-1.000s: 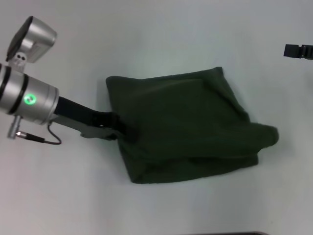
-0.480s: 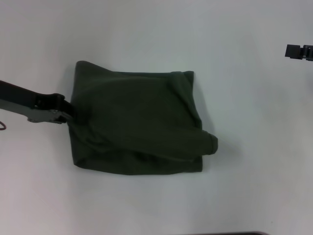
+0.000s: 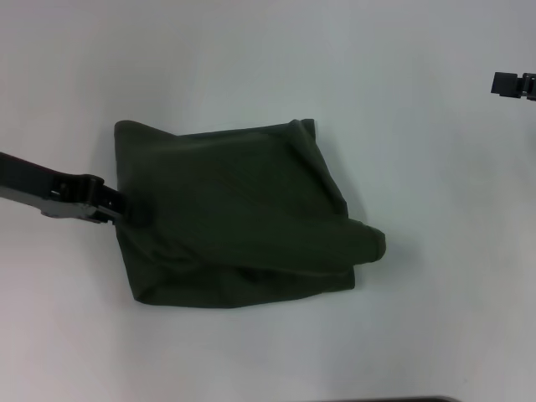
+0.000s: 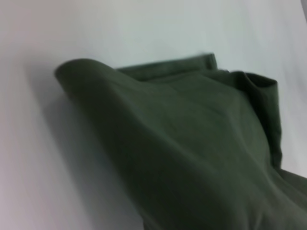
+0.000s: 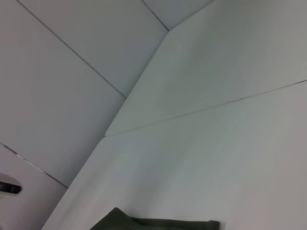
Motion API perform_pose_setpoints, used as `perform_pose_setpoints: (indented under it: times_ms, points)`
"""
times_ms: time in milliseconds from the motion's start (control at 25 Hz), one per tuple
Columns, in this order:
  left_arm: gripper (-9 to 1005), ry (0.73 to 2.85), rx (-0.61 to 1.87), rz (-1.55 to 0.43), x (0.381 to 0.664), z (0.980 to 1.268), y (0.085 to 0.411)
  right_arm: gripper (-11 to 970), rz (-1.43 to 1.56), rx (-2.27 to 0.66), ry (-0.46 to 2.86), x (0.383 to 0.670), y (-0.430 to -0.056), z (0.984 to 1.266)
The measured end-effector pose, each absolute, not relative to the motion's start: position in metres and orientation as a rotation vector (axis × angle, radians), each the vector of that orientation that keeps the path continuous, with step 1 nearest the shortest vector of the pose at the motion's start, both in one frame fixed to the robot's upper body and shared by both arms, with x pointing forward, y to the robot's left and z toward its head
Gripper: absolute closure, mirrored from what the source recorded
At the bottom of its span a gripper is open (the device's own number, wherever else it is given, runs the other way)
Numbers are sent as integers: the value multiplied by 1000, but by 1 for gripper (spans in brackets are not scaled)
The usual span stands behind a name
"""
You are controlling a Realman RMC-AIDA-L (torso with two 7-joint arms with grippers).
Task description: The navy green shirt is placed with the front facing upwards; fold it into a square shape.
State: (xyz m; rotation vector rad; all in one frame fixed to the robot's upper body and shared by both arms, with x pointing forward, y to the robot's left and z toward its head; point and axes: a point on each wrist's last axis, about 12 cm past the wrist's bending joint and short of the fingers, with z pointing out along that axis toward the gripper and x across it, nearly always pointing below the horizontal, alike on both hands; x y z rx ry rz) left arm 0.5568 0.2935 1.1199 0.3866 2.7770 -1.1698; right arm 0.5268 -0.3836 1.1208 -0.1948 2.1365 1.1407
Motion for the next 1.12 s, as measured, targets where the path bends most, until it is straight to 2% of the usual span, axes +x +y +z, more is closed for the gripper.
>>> perform_pose_setpoints:
  times_ms: [120,320,440,560,680,760,1120]
  points:
    - [873,2762,361,-1132,559,1122,302,421,1143,-200,2137,528,-382,1121]
    - [693,2717,300,-1060,564,1138,324,421,1146,-201,2137,529,-381,1121]
    - [557,2637,273,-1102,562,1150,333,422,1157,-193,2149,529,-380,1121]
    - [408,2546,358,-1232,554,1155,323,422,1167,-201,2156,529,-379,1122]
    - [350,2512,441,-1333,548,1149,304,422,1181,-221,2160,528,-379,1124]
    - [350,2494,499,-1404,542,1140,287,422,1203,-242,2176,527,-377,1125]
    - [350,2466,657,-1517,532,1124,245,422,1247,-247,2305,534,-369,1128]
